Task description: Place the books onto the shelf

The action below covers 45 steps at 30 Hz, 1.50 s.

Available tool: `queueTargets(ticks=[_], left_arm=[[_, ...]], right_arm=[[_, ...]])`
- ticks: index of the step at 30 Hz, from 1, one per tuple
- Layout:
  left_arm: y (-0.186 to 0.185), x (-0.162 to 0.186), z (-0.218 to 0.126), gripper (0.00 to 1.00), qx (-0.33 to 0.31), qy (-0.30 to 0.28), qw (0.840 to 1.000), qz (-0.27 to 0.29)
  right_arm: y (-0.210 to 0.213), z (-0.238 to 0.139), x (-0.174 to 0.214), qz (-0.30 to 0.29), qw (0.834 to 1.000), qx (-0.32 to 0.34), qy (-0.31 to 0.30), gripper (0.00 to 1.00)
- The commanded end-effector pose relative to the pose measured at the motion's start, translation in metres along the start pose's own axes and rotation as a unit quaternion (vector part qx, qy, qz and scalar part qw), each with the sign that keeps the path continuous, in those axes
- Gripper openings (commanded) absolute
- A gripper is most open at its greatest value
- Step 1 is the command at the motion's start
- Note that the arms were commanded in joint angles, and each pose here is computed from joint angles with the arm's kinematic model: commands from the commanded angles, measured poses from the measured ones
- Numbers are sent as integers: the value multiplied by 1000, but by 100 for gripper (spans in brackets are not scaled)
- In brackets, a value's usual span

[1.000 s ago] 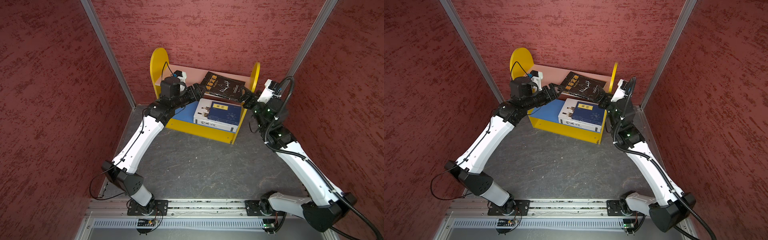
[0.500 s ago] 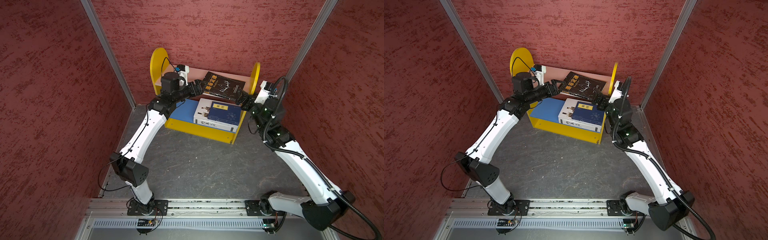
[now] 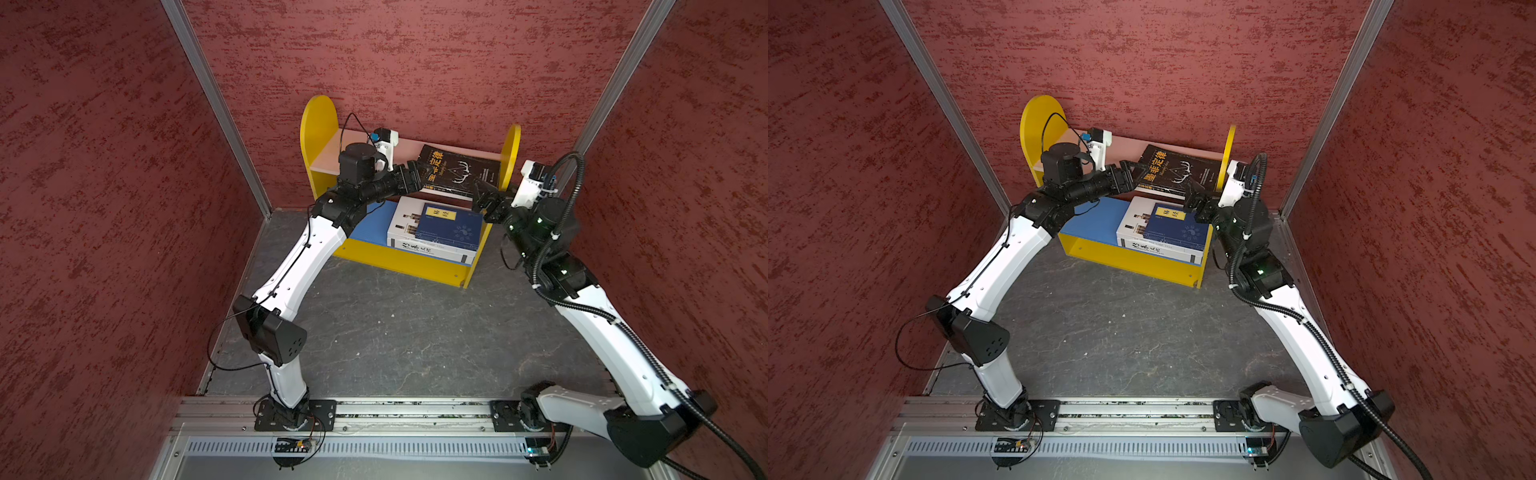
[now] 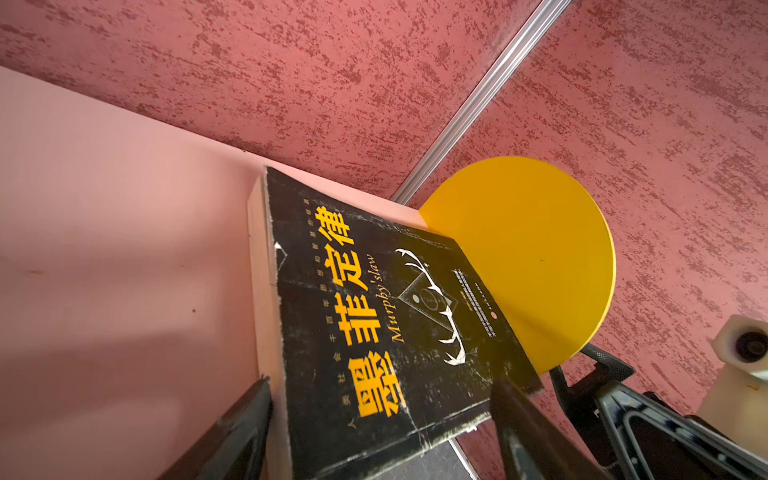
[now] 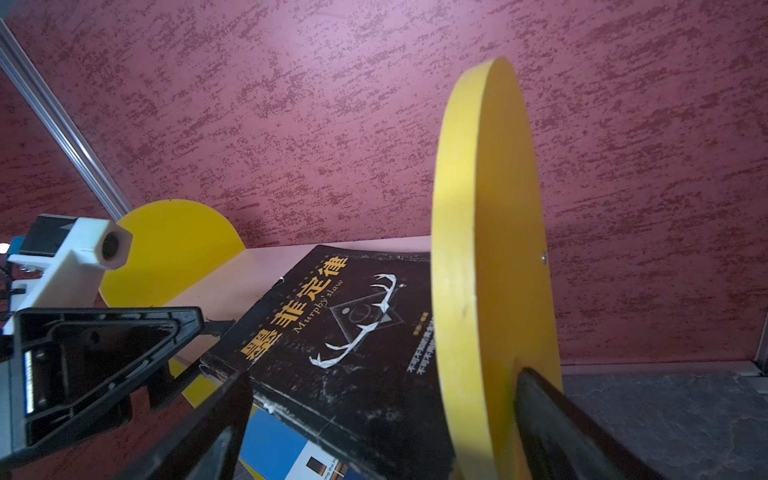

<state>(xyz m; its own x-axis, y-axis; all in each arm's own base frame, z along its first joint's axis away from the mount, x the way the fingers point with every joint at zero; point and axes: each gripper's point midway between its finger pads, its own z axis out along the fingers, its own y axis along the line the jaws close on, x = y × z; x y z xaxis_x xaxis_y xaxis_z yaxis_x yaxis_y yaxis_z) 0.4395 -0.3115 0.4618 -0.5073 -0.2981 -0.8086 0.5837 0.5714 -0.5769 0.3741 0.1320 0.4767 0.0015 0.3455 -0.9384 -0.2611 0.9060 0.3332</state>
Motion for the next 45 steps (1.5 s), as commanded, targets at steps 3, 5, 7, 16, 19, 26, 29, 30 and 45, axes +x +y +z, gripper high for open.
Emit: queueTargets(ticks=[3, 5, 7, 16, 19, 26, 29, 30, 45], left_arm=[[-3, 25, 19, 82, 12, 40, 999, -13], [-1, 25, 20, 82, 12, 40, 999, -16], [-2, 25, 22, 82, 15, 40, 999, -15], [-3, 16, 21, 82, 30, 37, 999, -15], [-2, 17, 22, 82, 28, 40, 999, -21], [8, 20, 19, 85, 0, 43, 999, -27], [19, 14, 15, 88, -23, 35, 999, -31], [26, 11, 12, 89, -37, 31, 998, -32], [53, -24, -87, 99, -87, -56, 995, 5]], right_arm=[[-5, -17, -7, -21, 1000, -3, -7, 99], [-11, -19, -8, -12, 1000, 8, -9, 99], [-17, -20, -11, 2, 1000, 18, -12, 99], [-17, -8, -14, 42, 999, 11, -11, 99], [-13, -3, -10, 49, 999, 0, -5, 99], [-12, 2, -2, 53, 999, -4, 5, 99], [-12, 4, 0, 54, 998, -6, 10, 99], [-12, 4, 2, 55, 998, -5, 12, 99], [-36, -40, -31, 10, 997, 66, -41, 99]])
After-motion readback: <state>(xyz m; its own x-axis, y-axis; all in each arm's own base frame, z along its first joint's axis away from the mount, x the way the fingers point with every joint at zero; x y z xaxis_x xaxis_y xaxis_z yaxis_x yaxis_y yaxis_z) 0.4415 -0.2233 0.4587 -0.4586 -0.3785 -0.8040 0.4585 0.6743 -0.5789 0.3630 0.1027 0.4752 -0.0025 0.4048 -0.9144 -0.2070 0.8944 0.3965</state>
